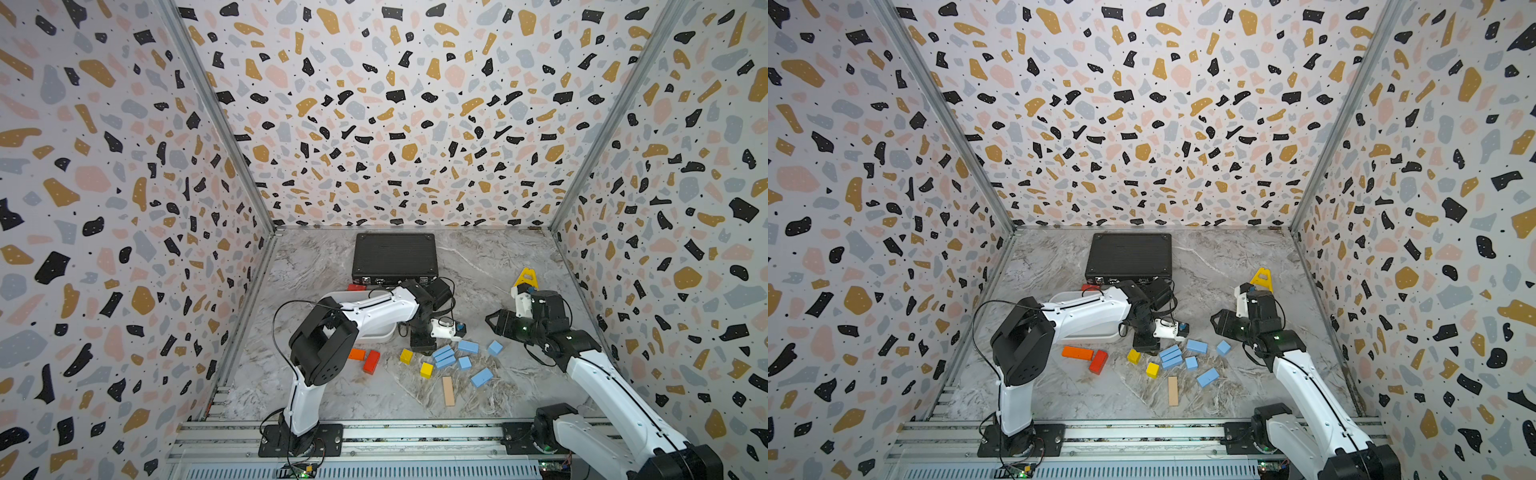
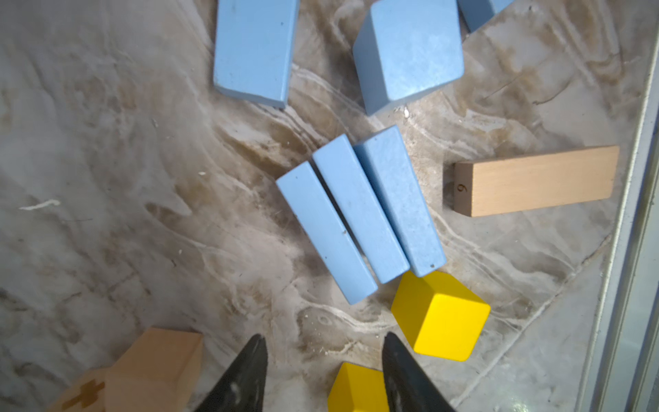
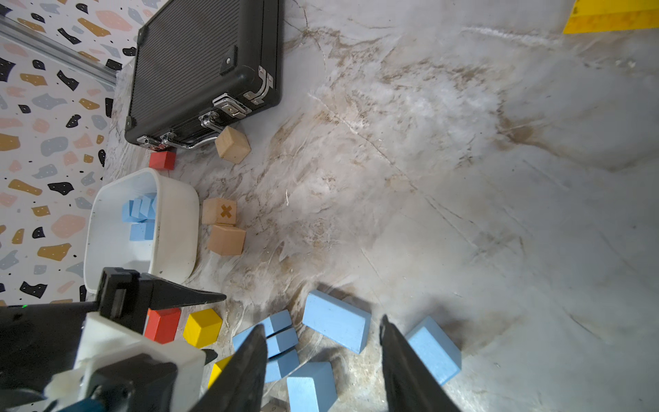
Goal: Pick out the blue building blocks
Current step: Pick up the building block from the center of the board.
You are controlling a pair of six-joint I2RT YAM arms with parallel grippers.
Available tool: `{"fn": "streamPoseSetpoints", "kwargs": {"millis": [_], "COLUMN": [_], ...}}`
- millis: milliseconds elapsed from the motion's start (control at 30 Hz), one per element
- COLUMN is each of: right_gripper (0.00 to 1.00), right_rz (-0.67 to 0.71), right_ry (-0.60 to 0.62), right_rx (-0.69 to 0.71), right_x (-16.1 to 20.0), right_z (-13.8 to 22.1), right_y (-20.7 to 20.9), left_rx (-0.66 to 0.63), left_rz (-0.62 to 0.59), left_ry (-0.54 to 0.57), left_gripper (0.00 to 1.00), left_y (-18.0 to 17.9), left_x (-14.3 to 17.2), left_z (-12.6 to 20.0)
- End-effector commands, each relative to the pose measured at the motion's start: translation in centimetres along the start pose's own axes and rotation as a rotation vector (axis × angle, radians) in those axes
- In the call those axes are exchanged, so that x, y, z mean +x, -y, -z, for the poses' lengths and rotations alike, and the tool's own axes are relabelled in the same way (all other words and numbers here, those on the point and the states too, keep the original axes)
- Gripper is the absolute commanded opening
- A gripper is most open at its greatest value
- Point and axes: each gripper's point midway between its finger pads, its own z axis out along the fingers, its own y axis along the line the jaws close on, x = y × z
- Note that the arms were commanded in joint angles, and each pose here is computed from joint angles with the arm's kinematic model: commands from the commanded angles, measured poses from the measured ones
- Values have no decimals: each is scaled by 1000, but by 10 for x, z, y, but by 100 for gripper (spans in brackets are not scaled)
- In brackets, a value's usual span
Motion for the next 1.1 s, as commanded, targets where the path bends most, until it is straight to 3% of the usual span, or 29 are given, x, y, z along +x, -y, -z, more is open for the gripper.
{"fn": "streamPoseSetpoints", "kwargs": {"millis": [0, 467, 800, 1067], "right_gripper": [54, 54, 54, 54], "right_rz": [2, 2, 6, 5], "right_ry": [10, 14, 21, 22], "right_rx": [-2, 1, 14, 12], "right_x": [-1, 0, 2, 2], "right_z": [4, 5, 9, 9], "right_y": [-1, 0, 2, 2], "left_rx": [16, -4, -122, -22], "left_rz": [17, 84, 9, 17], "left_ry": [-20, -9, -33, 38], "left_gripper": [53, 53, 51, 50], "left_y": [6, -2, -34, -20], "left_x": [3, -8, -17, -33], "left_z": [-13, -33, -28, -29]}}
